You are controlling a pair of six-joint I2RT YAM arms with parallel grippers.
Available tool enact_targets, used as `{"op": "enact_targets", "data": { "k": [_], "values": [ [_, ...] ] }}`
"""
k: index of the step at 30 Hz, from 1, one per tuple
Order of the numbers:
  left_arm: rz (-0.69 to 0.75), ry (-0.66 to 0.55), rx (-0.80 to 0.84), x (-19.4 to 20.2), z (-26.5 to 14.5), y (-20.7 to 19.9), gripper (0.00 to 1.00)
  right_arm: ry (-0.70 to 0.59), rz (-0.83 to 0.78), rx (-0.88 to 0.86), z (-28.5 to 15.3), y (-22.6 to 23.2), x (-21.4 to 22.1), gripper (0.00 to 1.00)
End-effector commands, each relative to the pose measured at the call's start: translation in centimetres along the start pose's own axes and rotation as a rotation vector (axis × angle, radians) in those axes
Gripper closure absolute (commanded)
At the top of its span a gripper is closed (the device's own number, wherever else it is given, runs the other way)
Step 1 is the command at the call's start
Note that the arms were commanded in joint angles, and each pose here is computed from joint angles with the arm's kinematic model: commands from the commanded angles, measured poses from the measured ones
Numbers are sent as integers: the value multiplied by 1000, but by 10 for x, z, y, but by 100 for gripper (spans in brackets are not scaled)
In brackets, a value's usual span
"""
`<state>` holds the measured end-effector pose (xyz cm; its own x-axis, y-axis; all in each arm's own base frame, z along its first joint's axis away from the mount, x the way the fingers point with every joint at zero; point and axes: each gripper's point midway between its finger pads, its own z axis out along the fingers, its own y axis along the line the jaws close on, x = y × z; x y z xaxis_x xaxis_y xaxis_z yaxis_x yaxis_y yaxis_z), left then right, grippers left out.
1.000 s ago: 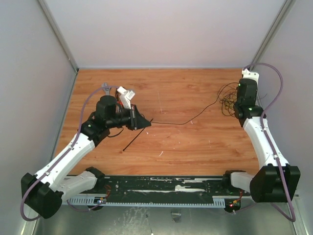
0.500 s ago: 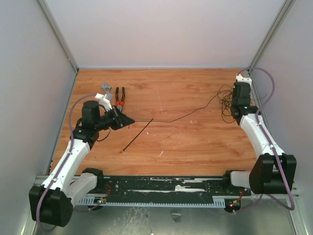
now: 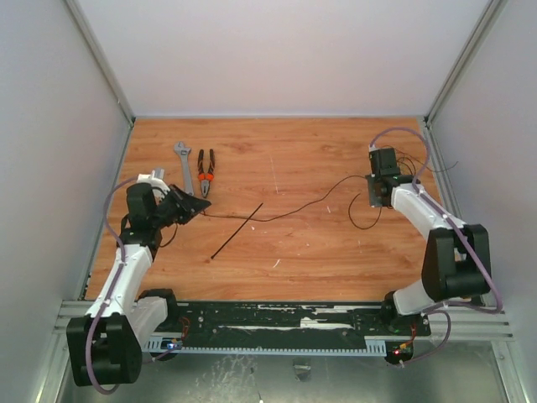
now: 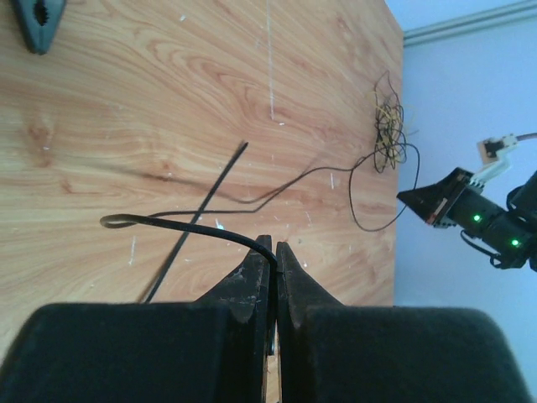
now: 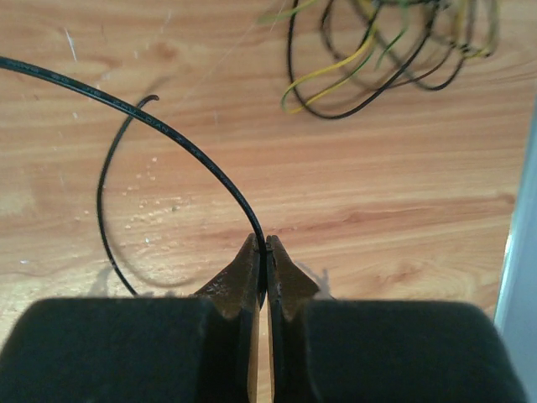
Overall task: Zip-tie the wires
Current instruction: Place the cable at the center of the board.
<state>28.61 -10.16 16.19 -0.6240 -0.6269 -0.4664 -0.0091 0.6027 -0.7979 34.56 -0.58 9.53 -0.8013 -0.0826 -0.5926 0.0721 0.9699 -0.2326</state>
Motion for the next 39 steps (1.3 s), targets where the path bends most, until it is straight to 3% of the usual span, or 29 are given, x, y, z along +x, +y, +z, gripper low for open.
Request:
{"op": "enact_targets", "data": {
  "k": [1, 10, 19, 26, 32, 39],
  "values": [
    [-15, -42, -5, -8, 3, 11, 100, 98, -27, -49, 7, 13, 11, 100],
    [-12, -113, -96, -27, 3, 41, 100, 298, -128, 8, 50, 15, 32, 100],
    [-79, -91, -182, -11, 15, 82, 100, 361, -148, -16, 75, 27, 49, 100],
    [-138, -126, -228, -6, 18, 101, 100, 357, -158, -67, 74, 38, 41, 84],
    [-161, -167, -269, -10, 15, 108, 100, 277, -135, -138, 59, 48, 6, 72],
    [-199, -149, -283, 13, 9, 119, 97, 221, -126, -201, 35, 52, -22, 60]
  ]
}}
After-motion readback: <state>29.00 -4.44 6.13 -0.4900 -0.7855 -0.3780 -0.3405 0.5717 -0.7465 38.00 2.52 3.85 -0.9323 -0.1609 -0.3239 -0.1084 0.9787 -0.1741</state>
